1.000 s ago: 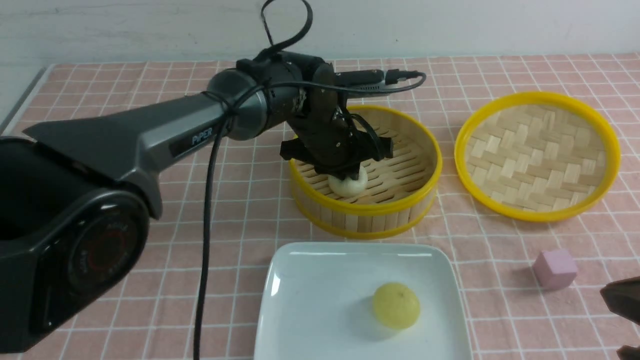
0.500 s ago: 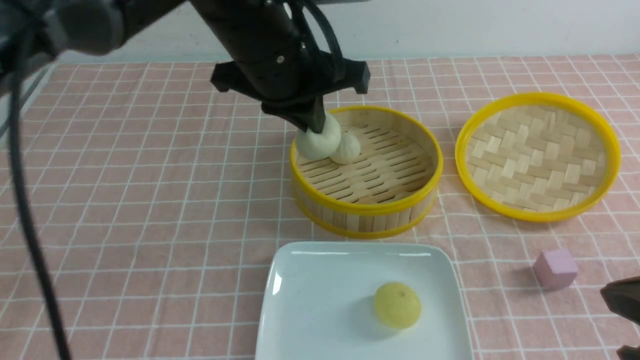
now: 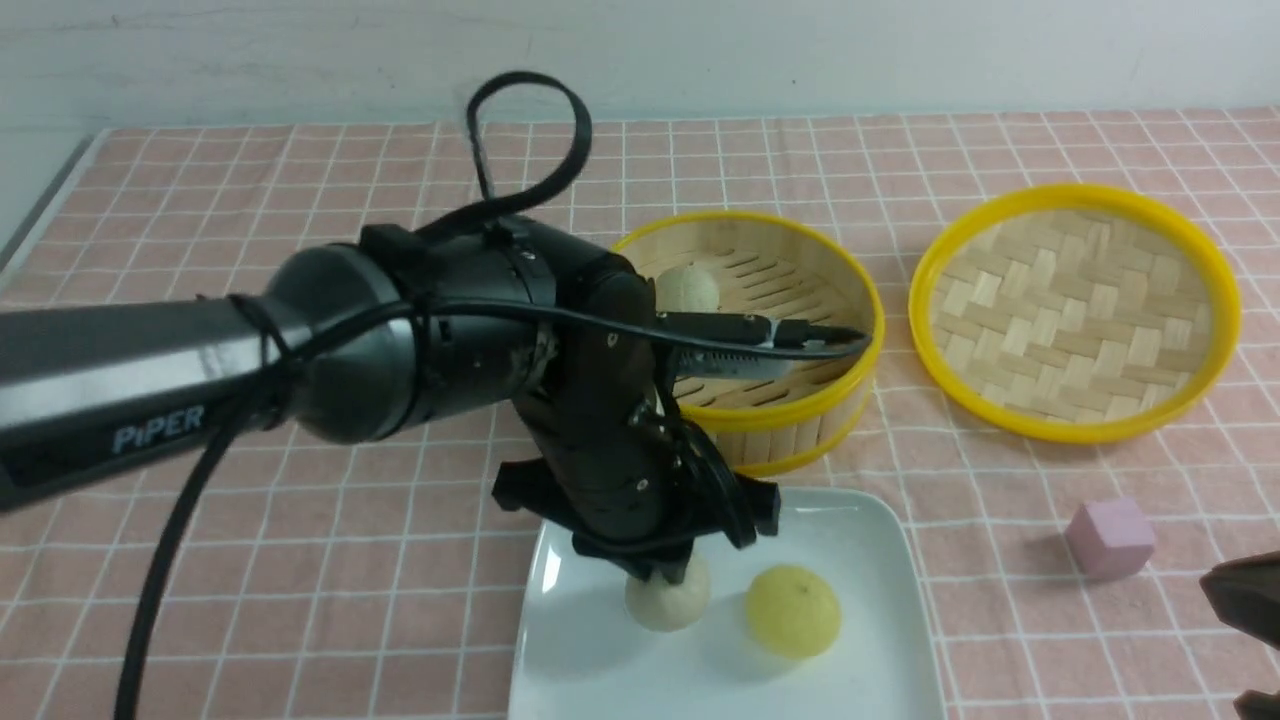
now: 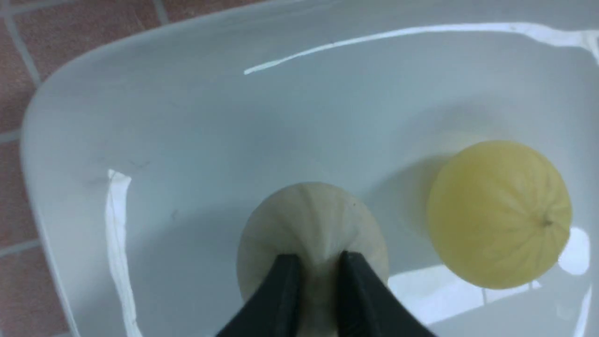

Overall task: Put the steamed buns into the plate on the pink tablecloth.
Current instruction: 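Carry the bun from the bamboo steamer to the plate with the left gripper, then reach into the bamboo steamer and grasp a bun with the left gripper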

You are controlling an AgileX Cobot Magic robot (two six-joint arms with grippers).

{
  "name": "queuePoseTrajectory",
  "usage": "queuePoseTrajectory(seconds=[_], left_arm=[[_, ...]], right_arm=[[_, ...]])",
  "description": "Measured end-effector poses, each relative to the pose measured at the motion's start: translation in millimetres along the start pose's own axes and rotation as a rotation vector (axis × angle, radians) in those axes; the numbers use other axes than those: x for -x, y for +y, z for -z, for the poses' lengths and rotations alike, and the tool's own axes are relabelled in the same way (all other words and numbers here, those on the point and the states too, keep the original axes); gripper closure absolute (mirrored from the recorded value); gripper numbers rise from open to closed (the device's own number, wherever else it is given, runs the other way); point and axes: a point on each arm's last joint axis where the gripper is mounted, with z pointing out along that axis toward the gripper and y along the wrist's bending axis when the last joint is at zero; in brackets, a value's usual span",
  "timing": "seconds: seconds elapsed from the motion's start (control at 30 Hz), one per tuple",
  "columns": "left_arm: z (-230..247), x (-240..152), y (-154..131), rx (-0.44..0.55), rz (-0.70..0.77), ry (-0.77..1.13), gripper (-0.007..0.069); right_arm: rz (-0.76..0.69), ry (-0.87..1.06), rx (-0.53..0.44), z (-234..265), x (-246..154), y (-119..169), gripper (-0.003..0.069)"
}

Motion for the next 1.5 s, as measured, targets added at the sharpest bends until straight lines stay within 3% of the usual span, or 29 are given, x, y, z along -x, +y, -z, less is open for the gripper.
queuePoseTrajectory(seconds=[0.03, 0.07, 0.17, 0.27, 0.37, 0.43, 0.53, 0.67, 0.77, 0.83, 1.0, 1.17, 1.23, 1.4, 1.5], left_arm=[[-1.5, 0.9, -0.4, -0.004, 0.009, -0.007, 0.0378], [-1.5, 1.0, -0.5, -0.005, 0.012, -0.008, 0.0369], [2.6, 2.0, -1.6, -0.016, 0.054, -0.021, 0.0234], [13.2, 11.3, -6.4, -0.028, 0.081, -0.059, 0.0196], [25.6, 24.5, -8.6, -0.029, 0.110, -0.092, 0.0251], [41.5, 49.9, -6.3, -0.025, 0.138, -0.142, 0.0419], [49.4, 85.1, 4.3, -0.022, 0.169, -0.190, 0.0582], [47.1, 126.1, 14.2, -0.034, 0.181, -0.242, 0.0603], [41.0, 139.9, 12.9, -0.036, 0.169, -0.248, 0.0562], [28.2, 153.8, 8.9, -0.037, 0.153, -0.252, 0.0445], [2.6, 172.8, 12.3, 0.026, 0.115, -0.308, 0.0266], [-25.6, 180.5, 20.2, 0.088, 0.103, -0.359, 0.0232], [-44.5, 181.9, 24.3, 0.110, 0.116, -0.366, 0.0281], [-54.9, 180.1, 26.9, 0.126, 0.144, -0.340, 0.0545], [-40.0, 178.7, 24.1, 0.114, 0.147, -0.328, 0.0594]], right_arm=[[0.000, 0.000, 0.000, 0.0, 0.0, 0.0, 0.0632], [0.000, 0.000, 0.000, 0.0, 0.0, 0.0, 0.0632], [-0.001, 0.000, 0.000, 0.0, 0.0, 0.0, 0.0626], [-0.001, -0.001, 0.000, 0.0, 0.1, 0.0, 0.0623], [-0.001, -0.001, 0.000, 0.0, 0.1, 0.0, 0.0622], [-0.002, -0.001, 0.001, 0.0, 0.1, 0.1, 0.0621], [-0.003, 0.000, 0.003, 0.0, 0.0, 0.2, 0.0615], [-0.007, 0.001, 0.006, 0.0, -0.1, 0.6, 0.0612], [-0.008, -0.002, 0.009, 0.0, 0.2, 0.8, 0.0610], [-0.008, -0.012, 0.011, 0.0, 1.1, 1.0, 0.0608], [-0.011, -0.020, 0.016, 0.0, 1.9, 1.5, 0.0602], [-0.011, -0.020, 0.016, 0.0, 1.9, 1.5, 0.0597], [-0.011, -0.020, 0.016, 0.0, 1.9, 1.5, 0.0597], [-0.011, -0.020, 0.016, 0.0, 1.9, 1.5, 0.0597], [-0.011, -0.020, 0.016, 0.0, 1.9, 1.5, 0.0597]])
